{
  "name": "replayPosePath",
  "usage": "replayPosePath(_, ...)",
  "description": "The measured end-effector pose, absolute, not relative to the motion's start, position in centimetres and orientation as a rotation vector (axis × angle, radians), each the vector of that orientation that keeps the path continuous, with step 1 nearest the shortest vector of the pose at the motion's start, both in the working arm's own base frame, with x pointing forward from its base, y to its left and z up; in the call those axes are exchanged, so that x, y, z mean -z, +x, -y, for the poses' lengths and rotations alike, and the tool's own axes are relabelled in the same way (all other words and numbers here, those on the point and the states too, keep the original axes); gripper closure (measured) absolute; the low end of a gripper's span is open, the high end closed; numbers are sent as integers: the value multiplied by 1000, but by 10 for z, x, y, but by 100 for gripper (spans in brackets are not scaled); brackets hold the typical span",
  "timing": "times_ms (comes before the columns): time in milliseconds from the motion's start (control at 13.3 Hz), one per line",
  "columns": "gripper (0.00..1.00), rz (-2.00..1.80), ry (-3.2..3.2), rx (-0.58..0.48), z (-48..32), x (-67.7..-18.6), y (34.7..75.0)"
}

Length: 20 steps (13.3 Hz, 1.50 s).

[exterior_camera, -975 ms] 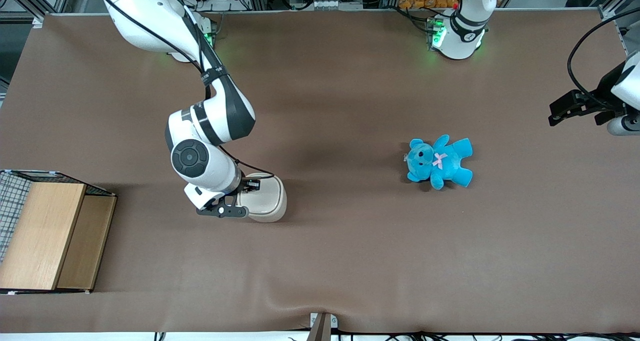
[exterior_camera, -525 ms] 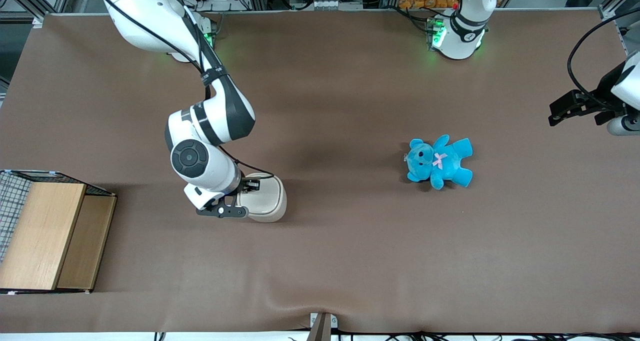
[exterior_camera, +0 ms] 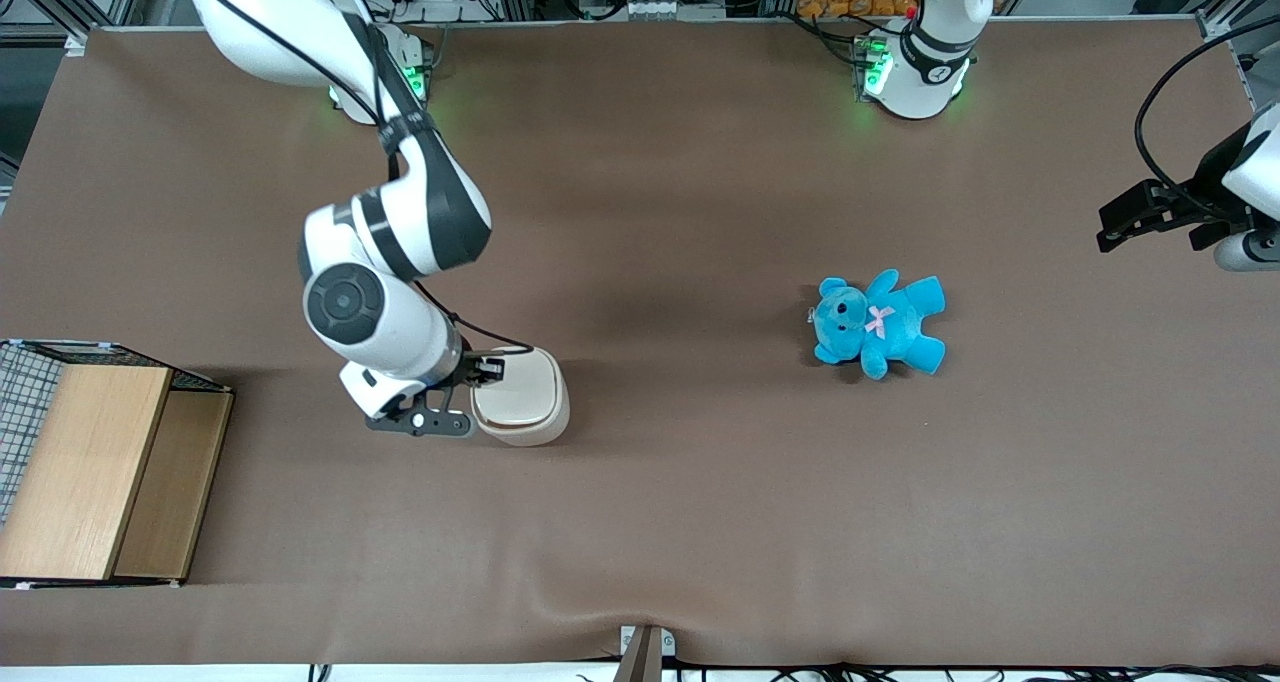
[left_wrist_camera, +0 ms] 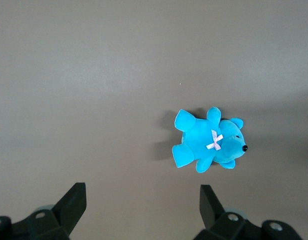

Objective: Open trash can with right arm
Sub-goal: 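Withdraw the right gripper away from the opened trash can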

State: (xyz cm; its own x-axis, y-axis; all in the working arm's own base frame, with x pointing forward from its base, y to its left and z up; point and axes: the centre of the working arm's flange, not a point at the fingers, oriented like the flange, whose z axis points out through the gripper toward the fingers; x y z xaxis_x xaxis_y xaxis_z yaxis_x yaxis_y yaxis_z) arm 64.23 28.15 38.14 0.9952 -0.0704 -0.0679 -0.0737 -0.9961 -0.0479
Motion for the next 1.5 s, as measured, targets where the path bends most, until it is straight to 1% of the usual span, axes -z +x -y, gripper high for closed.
replayPosePath(225, 99, -100, -3079, -98, -260, -428, 637)
replayPosePath(675, 99, -67, -3067, -193, -130, -475, 646)
replayPosePath(825, 99, -41, -3075, -187, -91, -497, 641)
replayPosePath(1050, 99, 5, -3079, -166, -34, -534, 619)
replayPosePath(1125, 92, 20, -3082, -156, -16, -548, 611)
replayPosePath(1275, 70, 26, -3086, -124, 11, -576, 595)
replayPosePath(1350, 60, 18, -3086, -119, 19, -588, 587)
replayPosePath(1425, 48, 9, -3086, -128, 24, -599, 578)
replayPosePath(1500, 40, 0, -3086, -139, 28, -608, 570)
